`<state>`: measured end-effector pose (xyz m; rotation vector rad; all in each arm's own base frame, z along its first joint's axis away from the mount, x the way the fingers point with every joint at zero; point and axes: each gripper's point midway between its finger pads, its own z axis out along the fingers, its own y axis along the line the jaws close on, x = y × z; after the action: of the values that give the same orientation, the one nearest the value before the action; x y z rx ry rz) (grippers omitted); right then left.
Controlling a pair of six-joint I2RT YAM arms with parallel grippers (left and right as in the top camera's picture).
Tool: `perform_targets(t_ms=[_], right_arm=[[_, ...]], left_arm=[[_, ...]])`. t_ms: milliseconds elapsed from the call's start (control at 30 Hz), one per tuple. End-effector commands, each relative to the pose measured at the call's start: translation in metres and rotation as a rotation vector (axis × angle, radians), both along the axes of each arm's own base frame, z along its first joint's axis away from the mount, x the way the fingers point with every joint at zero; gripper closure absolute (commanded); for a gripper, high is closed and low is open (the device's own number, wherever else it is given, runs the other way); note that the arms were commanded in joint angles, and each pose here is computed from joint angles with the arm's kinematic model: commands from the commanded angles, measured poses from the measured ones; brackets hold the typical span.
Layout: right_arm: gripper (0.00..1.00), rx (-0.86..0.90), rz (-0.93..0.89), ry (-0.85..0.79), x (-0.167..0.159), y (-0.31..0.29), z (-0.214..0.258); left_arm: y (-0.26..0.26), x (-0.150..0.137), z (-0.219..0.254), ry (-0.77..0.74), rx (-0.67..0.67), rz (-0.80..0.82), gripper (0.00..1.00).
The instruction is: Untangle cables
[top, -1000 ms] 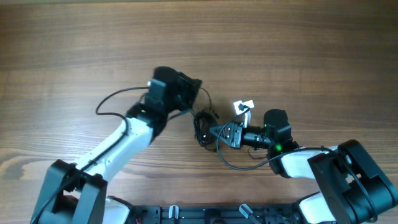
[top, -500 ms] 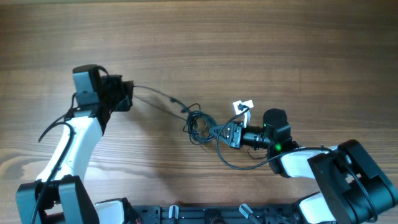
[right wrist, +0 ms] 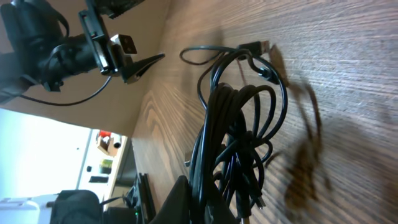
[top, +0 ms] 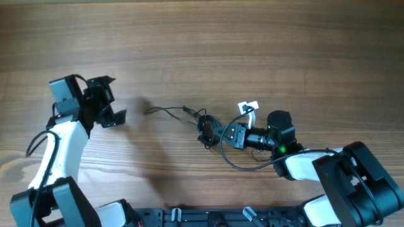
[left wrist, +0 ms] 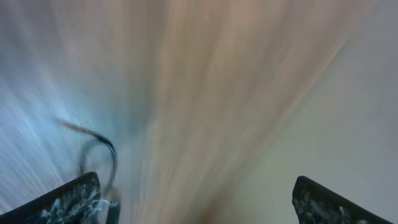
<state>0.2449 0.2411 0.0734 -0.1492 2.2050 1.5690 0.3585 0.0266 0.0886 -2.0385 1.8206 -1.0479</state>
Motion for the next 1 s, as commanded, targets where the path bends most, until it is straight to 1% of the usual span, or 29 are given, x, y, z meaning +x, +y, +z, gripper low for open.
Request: perform_targets(t_ms=[0,33,100,133,200,300,367,400,467,567,667,767,800,933,967], right_arm=[[0.93,-0.009,-0.032,0.013,0.004,-0.003,-0.004],[0.94,-0.011,-0.035,0.013,0.005,-0.003,-0.004],[0.93,-0.012,-0.039,0.013,0.005,-0.003,-0.005],[0.93,-0.013,-0.04,0.014,0.005,-0.003,-0.005],[0.93,-0.016,-0.046,0.015,0.006,-0.004,-0.005],[0.93,-0.016,-0.046,0.015,0.006,-0.004,-0.005],[0.94,-0.016,-0.046,0.015,0.006,-0.004,-0.005],[0.93,-0.016,-0.046,0.015,0.006,-0.004,-0.006],[0.94,-0.016,-0.046,0.015,0.006,-0.004,-0.006],[0.94,-0.019,-0.046,0.021,0.006,-0.004,-0.007],[0.93,-0.019,-0.046,0.021,0.006,-0.004,-0.007],[0.93,-0.02,-0.046,0.02,0.006,-0.004,-0.007],[0.94,-0.02,-0.046,0.02,0.006,-0.004,-0.007],[0.93,-0.021,-0.049,0.021,0.006,-0.004,-0.007],[0.93,-0.021,-0.049,0.021,0.006,-0.004,-0.007]], left_arm=[[-0.062,0.02,0.043,-0.214,-0.09,-0.25,0.0],[-0.086,0.033,0.068,-0.355,-0.088,-0.344,0.0],[-0.112,0.041,0.09,-0.468,-0.082,-0.421,0.0],[-0.128,0.041,0.094,-0.48,-0.098,-0.441,0.0],[-0.159,0.03,0.081,-0.365,-0.165,-0.421,0.0],[-0.181,0.014,0.058,-0.23,-0.164,-0.4,0.0],[-0.196,-0.004,0.042,-0.109,-0.188,-0.389,0.0],[-0.202,-0.009,0.039,-0.092,-0.186,-0.395,0.0],[-0.203,-0.011,0.032,-0.072,-0.14,-0.379,0.0],[-0.186,-0.015,0.013,-0.007,-0.04,-0.305,0.05],[-0.179,-0.016,0.002,0.026,0.0,-0.276,0.06],[-0.171,-0.012,-0.011,0.05,0.044,-0.242,0.2],[-0.171,-0.013,-0.017,0.068,0.046,-0.246,0.22],[-0.179,-0.018,-0.031,0.108,0.044,-0.271,0.23],[-0.18,-0.017,-0.033,0.104,0.053,-0.271,0.25]])
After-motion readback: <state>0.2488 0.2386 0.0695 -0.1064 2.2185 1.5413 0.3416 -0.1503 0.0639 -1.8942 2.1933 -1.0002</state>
